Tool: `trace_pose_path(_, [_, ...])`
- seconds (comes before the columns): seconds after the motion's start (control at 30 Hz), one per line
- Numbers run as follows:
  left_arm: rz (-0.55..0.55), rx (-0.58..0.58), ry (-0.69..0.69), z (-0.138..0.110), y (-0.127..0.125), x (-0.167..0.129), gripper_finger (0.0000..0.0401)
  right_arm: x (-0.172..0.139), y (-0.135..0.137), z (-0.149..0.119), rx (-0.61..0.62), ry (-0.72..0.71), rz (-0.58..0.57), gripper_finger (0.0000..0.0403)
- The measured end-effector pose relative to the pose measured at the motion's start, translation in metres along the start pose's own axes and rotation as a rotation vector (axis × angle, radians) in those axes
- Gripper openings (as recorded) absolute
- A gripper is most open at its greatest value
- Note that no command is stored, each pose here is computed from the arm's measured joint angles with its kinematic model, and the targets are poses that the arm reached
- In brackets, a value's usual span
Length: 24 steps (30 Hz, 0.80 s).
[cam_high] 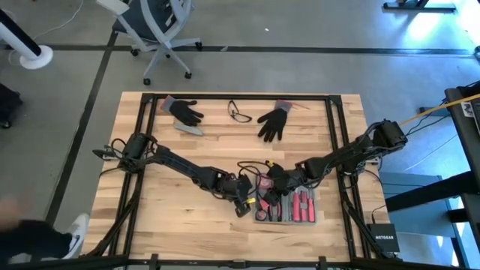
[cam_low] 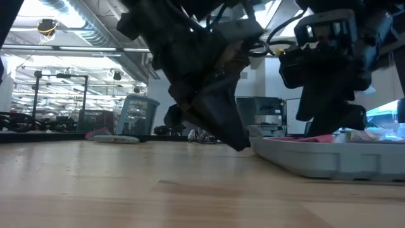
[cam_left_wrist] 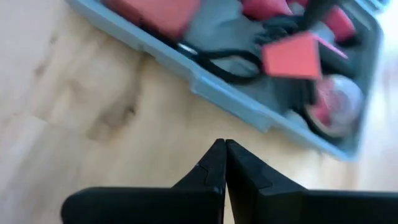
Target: Prefit tool cases
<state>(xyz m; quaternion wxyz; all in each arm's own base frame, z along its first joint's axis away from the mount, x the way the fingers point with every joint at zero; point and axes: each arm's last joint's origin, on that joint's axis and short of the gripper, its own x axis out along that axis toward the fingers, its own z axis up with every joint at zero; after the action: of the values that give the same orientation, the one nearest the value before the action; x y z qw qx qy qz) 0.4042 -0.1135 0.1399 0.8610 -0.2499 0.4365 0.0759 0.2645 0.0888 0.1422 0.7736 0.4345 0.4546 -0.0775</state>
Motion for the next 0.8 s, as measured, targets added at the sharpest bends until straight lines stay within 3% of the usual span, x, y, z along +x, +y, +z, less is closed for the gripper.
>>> trace_pose_path(0.2, [-0.018,0.080,-0.035,-0.010,-0.023,-0.021,0.0000,-0.008,0.006,0.004,-0.026,-0.089,0.010,0.0195])
trace_pose_path(0.4, [-0.013,0.027,-0.111,-0.019,-0.042,-0.036,0.0000,-0.023,0.015,-0.003,-0.067,-0.048,0.078,0.0195])
trace_pose_path(0.53, [-0.040,0.011,-0.116,-0.028,-0.047,-0.023,0.0000,-0.022,0.018,-0.022,-0.055,0.030,0.056,0.0195])
trace_pose_path(0.7, [-0.012,-0.066,-0.106,-0.031,-0.040,-0.008,0.0000,-0.019,0.018,-0.025,0.004,-0.054,0.020,0.0195])
trace_pose_path(0.8, [-0.026,-0.054,-0.125,-0.029,-0.039,-0.001,0.0000,-0.017,0.017,-0.025,0.024,-0.053,0.007,0.0195])
